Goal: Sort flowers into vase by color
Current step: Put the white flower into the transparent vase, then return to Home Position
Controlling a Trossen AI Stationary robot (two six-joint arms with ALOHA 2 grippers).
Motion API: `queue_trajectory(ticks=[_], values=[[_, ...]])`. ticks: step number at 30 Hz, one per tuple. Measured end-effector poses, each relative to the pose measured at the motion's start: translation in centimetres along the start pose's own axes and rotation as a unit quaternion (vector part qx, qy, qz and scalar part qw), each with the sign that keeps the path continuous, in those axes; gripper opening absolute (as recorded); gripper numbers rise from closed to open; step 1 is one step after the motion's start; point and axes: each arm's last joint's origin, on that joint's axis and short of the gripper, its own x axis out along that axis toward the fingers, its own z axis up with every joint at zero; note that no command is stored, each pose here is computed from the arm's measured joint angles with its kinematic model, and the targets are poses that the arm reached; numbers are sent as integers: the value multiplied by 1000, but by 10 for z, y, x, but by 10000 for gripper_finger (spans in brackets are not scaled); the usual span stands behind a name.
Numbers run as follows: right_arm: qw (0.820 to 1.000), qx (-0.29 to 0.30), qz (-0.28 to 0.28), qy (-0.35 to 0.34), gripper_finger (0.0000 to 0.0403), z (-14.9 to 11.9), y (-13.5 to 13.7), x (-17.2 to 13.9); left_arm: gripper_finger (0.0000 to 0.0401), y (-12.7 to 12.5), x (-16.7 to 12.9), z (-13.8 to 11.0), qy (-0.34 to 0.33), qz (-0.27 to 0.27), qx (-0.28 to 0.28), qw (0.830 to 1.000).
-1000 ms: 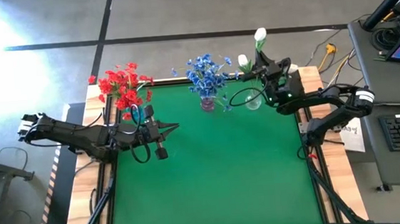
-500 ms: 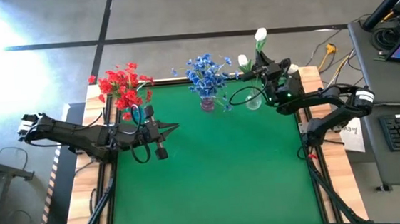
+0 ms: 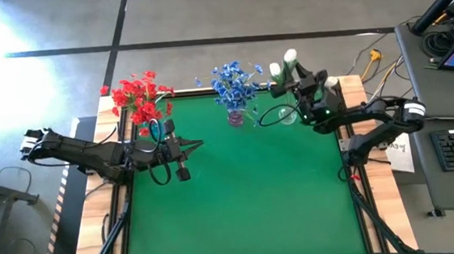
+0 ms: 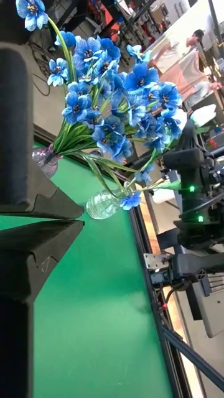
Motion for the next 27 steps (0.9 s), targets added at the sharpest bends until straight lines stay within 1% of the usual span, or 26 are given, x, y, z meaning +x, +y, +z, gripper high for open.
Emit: queue_trajectory(ticks=[4,10,13,16,19,24,26,27], values=[[1000,-13,-19,19,179,7,4,-8,0,0,0,0,1,0,0,1000],[997,-42,-19,58,225,23,16,-22,0,0,0,0,1,0,0,1000],[994,-47,-47,84,245,32,20,-25,0,0,0,0,1,0,0,1000],[988,-67,-77,113,264,40,22,-28,0,0,0,0,1,0,0,1000],[984,-81,-87,129,280,49,24,-32,0,0,0,0,1,0,-3,1000],[983,-81,-84,141,299,65,26,-40,0,-1,0,-2,9,-3,-6,1000],[984,-75,-77,142,303,73,28,-43,0,-2,0,-3,8,-18,-7,1000],[984,-76,-76,145,304,77,29,-45,0,-3,0,-4,4,-40,-7,999]])
